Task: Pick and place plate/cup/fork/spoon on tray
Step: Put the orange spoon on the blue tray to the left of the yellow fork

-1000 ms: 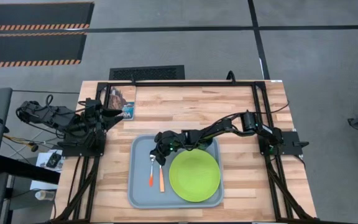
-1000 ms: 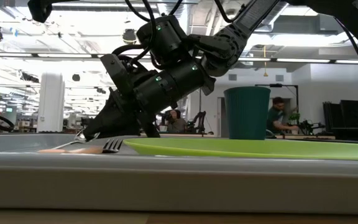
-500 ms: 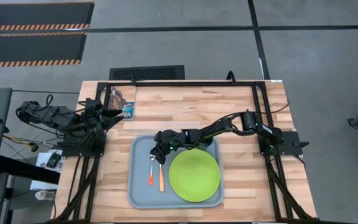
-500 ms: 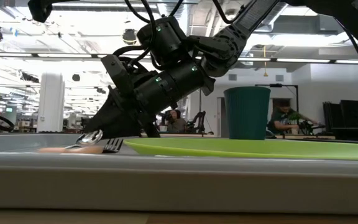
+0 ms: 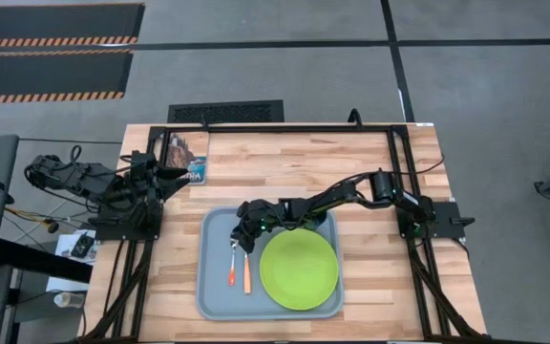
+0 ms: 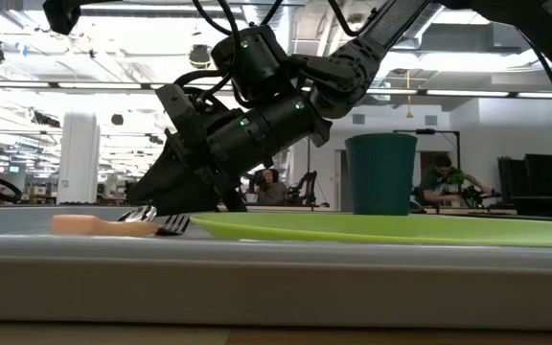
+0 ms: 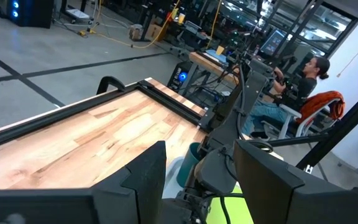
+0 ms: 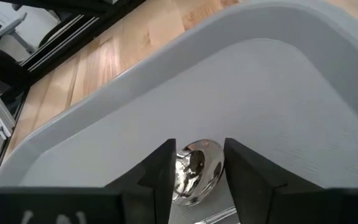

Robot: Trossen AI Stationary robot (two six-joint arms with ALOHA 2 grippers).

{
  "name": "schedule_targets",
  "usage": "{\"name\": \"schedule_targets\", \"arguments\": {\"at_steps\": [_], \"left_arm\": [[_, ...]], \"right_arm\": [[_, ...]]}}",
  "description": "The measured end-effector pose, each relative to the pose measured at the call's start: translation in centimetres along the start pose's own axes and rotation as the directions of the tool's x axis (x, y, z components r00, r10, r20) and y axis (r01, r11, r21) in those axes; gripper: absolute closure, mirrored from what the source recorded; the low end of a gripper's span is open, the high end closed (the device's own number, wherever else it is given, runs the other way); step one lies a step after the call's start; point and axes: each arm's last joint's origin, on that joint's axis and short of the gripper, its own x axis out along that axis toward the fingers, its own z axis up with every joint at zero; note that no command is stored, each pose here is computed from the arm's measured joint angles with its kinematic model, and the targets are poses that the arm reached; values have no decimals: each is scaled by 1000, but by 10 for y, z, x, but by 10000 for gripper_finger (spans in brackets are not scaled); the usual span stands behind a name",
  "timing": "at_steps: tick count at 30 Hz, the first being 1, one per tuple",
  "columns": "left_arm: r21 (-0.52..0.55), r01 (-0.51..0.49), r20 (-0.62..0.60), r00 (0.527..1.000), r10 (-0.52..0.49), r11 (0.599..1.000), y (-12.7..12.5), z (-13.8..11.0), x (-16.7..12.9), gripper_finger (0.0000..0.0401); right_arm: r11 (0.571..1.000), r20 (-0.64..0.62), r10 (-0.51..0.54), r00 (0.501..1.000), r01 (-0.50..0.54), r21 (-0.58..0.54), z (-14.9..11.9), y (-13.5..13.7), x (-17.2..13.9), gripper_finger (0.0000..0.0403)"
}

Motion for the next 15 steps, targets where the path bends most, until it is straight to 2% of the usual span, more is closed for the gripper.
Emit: {"name": "schedule_targets", "arguments": {"at_steps": [15], "left_arm": [[6,-3,-6,1000,3,1000,0,-1,0,228]], "right_arm": [[999,-44,-17,999,15,-40,14,12,1,243]]}}
